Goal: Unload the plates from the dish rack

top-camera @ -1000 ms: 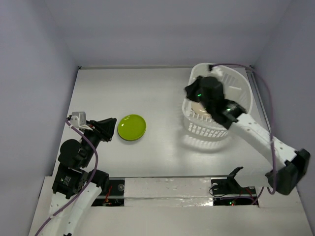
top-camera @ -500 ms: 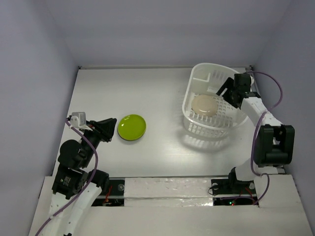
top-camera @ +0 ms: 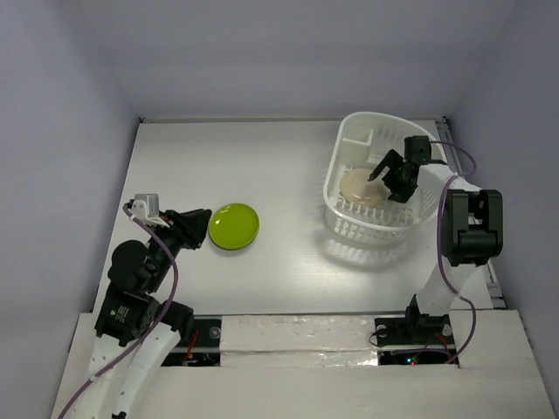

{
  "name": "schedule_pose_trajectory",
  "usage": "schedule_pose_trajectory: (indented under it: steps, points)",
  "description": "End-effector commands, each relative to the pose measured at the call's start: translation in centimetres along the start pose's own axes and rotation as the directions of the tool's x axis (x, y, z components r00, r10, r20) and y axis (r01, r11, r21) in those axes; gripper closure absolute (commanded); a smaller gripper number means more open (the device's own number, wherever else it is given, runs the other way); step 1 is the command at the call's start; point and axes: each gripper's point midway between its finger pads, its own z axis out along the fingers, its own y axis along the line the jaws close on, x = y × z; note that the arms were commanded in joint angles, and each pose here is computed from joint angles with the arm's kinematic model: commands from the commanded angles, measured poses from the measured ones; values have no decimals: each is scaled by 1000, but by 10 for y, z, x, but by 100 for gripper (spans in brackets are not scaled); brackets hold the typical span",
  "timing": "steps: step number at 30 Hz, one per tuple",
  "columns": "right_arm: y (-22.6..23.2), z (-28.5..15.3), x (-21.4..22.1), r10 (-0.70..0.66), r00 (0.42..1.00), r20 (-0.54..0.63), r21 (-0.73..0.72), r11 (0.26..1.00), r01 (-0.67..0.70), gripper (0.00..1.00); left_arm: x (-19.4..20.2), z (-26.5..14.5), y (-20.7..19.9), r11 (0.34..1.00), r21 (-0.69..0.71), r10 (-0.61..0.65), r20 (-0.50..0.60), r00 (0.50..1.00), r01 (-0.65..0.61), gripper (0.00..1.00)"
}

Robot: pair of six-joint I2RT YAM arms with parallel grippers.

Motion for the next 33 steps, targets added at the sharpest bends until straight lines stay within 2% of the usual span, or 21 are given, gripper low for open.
schedule_pose_trajectory:
  steps: [1,6,10,15,17,18,19,21,27,29,30,32,33]
  points:
    - [21,-9,-10,37,999,-9,-84,996,-38,6,-1,9,-6,999,31,7,-5,1000,-7,78]
    - [14,-3,1,56,995,-81,-34,998,-59,1,6,27,-12,999,40,-8,-93,996,11,77]
    - [9,-3,12,68,989,-132,-10,997,-70,0,5,42,-33,990,116,-64,-144,988,81,74]
    - [-6,-5,25,73,982,-172,55,996,-65,0,11,69,-38,984,99,-131,-173,976,149,64]
    - [-18,-9,18,90,990,-113,126,989,-76,0,27,81,-51,979,96,-155,-213,965,178,57]
    - [-19,-11,13,90,992,-89,132,988,-78,0,27,88,-47,982,68,-157,-200,967,174,56]
    - [-19,-13,11,92,993,-78,133,988,-81,0,34,91,-63,979,99,-151,-220,964,176,54]
    - [-20,-8,16,97,989,-111,139,987,-81,1,44,109,-72,982,87,-142,-236,961,166,50]
    - [-11,-2,8,99,988,-122,133,988,-82,6,65,161,-92,986,92,-107,-291,951,139,32]
    - [-7,-2,4,105,987,-118,122,988,-90,7,58,178,-100,988,98,-91,-279,956,122,30]
    - [-2,-2,4,107,986,-124,102,990,-95,7,76,190,-97,993,82,-60,-318,946,90,29]
    - [4,2,3,124,983,-135,85,990,-113,9,75,206,-102,994,82,-45,-321,946,75,29]
    - [8,4,6,133,980,-149,62,990,-125,9,89,217,-98,996,73,-31,-346,938,60,29]
